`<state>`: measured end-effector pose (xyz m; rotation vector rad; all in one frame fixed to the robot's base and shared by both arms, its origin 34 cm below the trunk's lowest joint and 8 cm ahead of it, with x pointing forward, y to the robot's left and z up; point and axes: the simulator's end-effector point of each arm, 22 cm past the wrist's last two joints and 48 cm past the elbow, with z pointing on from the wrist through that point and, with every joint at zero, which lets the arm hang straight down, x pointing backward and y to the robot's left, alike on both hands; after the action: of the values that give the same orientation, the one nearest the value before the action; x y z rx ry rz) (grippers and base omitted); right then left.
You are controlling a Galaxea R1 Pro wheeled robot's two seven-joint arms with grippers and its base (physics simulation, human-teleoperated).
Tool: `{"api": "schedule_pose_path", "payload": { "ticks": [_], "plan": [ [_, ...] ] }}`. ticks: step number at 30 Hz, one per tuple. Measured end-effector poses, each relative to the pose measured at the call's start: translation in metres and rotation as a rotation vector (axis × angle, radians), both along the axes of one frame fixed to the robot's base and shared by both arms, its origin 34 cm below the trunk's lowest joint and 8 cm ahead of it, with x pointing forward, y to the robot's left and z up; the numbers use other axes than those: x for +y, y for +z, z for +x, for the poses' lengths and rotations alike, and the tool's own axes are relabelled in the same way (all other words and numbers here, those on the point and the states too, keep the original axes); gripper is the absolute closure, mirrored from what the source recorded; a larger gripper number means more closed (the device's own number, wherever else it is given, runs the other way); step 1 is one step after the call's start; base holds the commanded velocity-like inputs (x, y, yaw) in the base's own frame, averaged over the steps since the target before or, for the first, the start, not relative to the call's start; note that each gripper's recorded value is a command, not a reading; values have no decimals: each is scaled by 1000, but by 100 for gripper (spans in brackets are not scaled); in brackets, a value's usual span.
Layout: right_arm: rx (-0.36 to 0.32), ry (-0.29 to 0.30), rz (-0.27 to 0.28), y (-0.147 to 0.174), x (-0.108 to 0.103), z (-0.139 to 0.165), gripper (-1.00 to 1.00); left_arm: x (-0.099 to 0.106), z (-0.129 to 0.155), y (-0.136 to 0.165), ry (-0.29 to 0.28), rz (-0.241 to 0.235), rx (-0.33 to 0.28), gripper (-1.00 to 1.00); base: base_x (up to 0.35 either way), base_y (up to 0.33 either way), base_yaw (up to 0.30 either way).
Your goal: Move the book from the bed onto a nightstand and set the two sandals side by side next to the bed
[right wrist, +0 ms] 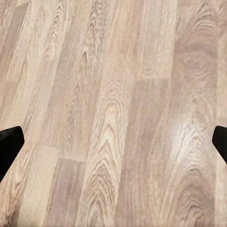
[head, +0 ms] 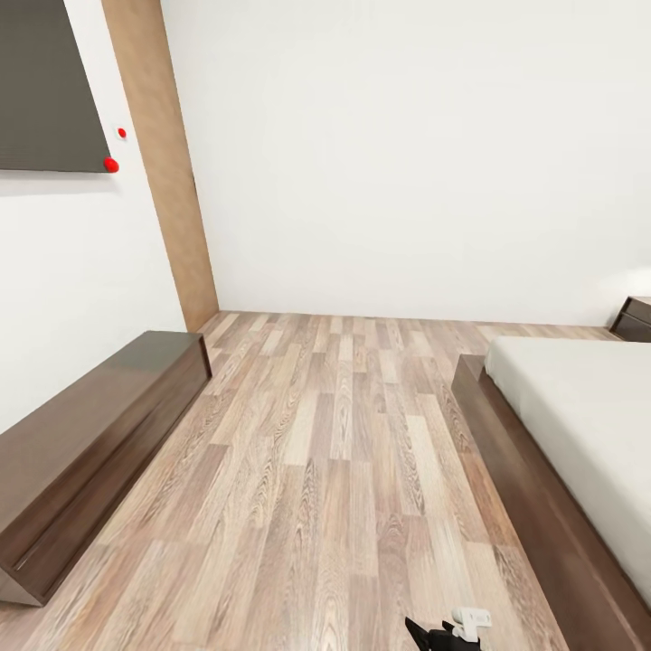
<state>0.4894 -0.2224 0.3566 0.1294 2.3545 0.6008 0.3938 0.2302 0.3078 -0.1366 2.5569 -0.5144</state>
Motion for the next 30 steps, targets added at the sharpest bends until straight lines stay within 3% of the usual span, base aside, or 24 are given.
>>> {"api": "schedule_pose_path", "payload": {
  "ticks": [7, 30],
  "plan": [
    [-1, 3, 2, 1, 1, 0, -100, 0, 1, 1, 0, 0, -2, -100, 0, 0, -165],
    [-10, 3, 2, 4, 0, 3, -100, 0, 4, 3, 0, 0, -11, -100, 0, 0, -279]
  ]
}}
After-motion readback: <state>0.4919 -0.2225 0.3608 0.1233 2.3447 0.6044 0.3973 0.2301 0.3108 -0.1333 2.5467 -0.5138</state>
